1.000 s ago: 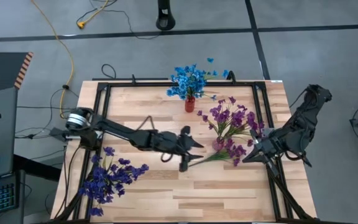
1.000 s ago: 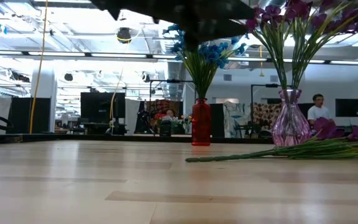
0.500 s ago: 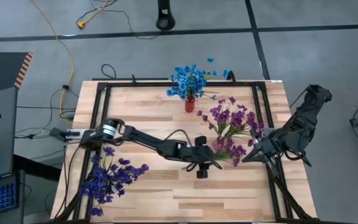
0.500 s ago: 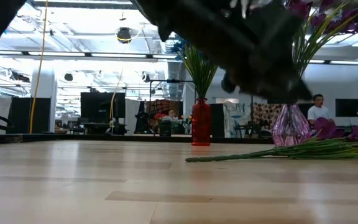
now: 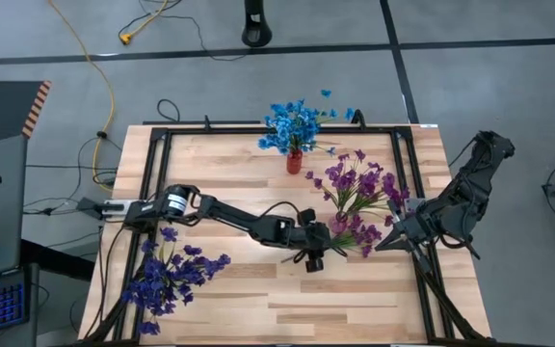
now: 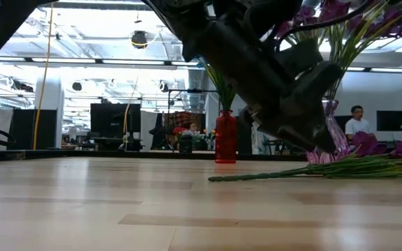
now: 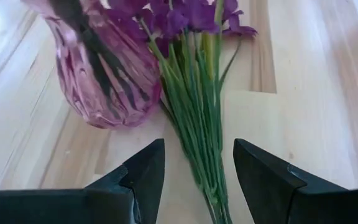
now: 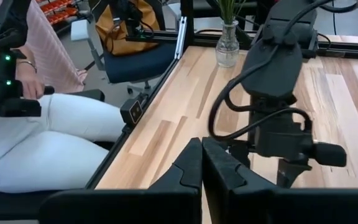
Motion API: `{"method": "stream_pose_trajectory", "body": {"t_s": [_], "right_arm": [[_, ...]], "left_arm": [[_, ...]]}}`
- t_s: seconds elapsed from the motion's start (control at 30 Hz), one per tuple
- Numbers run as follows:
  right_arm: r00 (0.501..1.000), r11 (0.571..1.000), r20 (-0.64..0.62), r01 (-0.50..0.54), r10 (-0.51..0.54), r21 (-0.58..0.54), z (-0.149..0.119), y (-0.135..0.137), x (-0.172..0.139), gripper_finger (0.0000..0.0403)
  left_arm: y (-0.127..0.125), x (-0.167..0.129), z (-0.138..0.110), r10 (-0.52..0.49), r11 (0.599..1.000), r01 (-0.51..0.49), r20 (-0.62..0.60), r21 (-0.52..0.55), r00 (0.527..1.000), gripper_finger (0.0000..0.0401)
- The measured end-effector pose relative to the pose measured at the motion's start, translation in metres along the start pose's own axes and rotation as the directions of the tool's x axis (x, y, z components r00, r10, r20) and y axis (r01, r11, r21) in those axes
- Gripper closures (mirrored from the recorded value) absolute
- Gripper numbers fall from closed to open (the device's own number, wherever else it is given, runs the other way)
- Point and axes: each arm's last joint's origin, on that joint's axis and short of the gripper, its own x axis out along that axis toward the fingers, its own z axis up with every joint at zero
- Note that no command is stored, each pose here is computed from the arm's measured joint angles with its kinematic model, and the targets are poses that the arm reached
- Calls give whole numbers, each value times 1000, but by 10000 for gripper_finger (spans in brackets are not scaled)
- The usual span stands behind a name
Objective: Sort flowers into vase by color
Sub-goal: Put the violet flowers into the violet vase
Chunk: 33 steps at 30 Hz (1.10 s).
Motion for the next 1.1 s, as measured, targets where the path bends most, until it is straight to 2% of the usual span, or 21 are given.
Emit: {"method": "stream_pose_trajectory", "body": {"t_s": [0.43, 0.6, 0.73, 1.0, 1.1], "right_arm": [[1000, 1000, -21, 4, -4, -10, -2, -1, 0, 371], [1000, 1000, -22, 4, -5, -11, -2, 0, 1, 371], [1000, 1000, -25, 5, -5, -12, -2, 0, 1, 371], [1000, 1000, -24, 5, -5, 7, -2, 0, 1, 371], [1000, 1000, -23, 4, -4, 8, -2, 0, 1, 371]], "left_arm": [[1, 21, -18, -46, 994, 41, -44, -103, 998, 222], [2, 22, -21, -31, 994, 23, -72, -109, 997, 229], [2, 22, -21, -23, 994, 15, -69, -105, 997, 264], [4, 21, -20, -3, 995, -6, -78, -105, 997, 384], [3, 21, -18, -5, 995, -3, -76, -103, 997, 392]]}}
